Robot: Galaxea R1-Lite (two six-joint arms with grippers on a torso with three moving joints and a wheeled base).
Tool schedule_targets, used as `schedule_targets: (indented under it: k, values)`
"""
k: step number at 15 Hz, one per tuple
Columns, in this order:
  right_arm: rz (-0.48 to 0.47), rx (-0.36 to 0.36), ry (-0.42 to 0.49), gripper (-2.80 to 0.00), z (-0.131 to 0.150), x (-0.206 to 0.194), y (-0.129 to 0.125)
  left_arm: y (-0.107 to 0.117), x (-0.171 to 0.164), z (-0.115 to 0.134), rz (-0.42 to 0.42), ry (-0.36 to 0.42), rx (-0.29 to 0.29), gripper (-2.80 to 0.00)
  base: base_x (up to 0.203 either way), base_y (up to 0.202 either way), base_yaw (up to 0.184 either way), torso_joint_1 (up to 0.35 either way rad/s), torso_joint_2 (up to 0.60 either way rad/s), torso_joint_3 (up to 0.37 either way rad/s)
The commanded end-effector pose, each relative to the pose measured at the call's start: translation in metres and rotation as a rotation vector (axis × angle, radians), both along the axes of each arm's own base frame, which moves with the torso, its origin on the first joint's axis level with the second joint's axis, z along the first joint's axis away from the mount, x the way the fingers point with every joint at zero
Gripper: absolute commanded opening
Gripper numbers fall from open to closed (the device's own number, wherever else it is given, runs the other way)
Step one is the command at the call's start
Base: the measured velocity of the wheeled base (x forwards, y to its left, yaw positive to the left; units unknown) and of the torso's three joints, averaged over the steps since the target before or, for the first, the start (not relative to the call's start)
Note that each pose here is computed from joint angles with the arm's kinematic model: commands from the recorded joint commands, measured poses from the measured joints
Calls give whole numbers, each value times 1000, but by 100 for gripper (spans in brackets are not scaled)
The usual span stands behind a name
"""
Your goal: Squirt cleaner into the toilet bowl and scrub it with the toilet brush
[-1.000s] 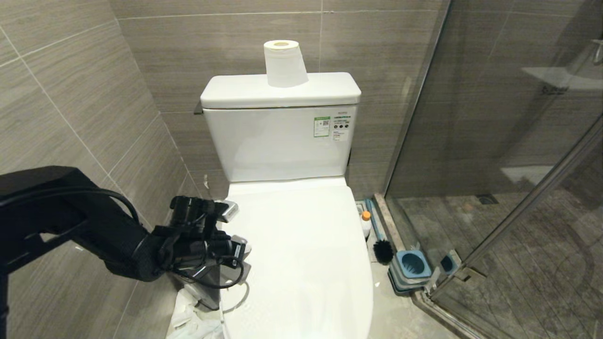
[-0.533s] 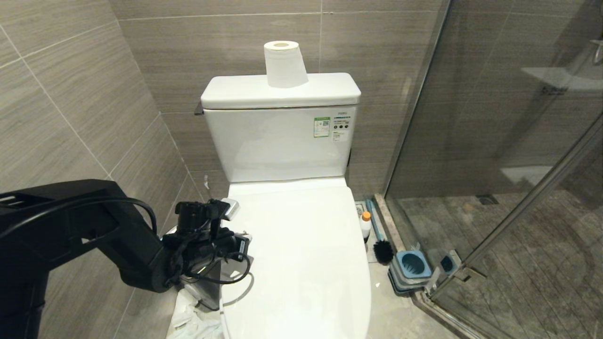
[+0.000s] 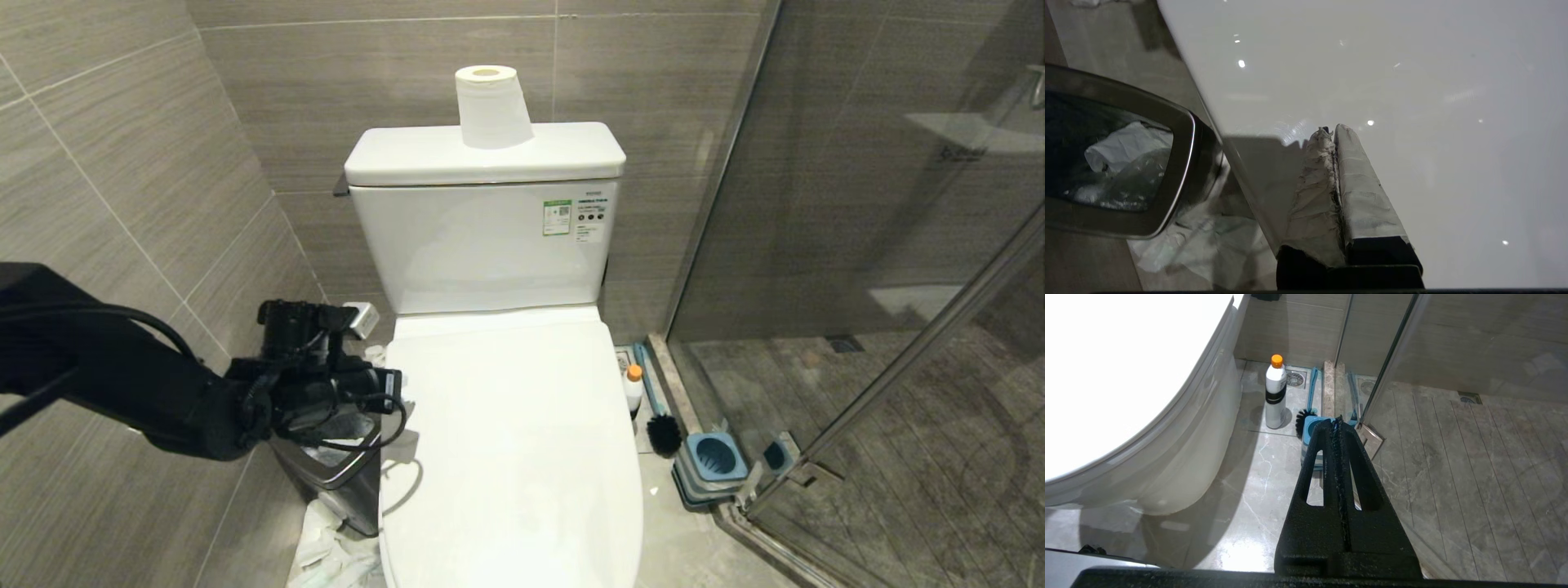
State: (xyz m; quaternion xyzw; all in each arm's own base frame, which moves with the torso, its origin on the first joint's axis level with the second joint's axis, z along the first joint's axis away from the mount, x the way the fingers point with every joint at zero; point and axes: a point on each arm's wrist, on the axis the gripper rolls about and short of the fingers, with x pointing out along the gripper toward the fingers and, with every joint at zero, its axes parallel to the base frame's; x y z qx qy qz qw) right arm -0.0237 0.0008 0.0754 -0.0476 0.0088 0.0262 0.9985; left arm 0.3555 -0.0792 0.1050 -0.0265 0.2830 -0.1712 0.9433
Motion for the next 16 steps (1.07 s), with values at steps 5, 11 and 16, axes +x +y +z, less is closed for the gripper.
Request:
schedule_targets:
  k: [5,11,16]
  values:
    - [1,-1,1,-280,0,0,0,100,-26,99,228,157,220,-280,0,0,0,0,0,0]
    - [1,0,1,-280,0,0,0,94,-114,228,272,-313,217,-280,0,0,0,0,0,0]
    - [1,-1,1,-280,0,0,0,81,-256,284,292,-658,117,-280,0,0,0,0,0,0]
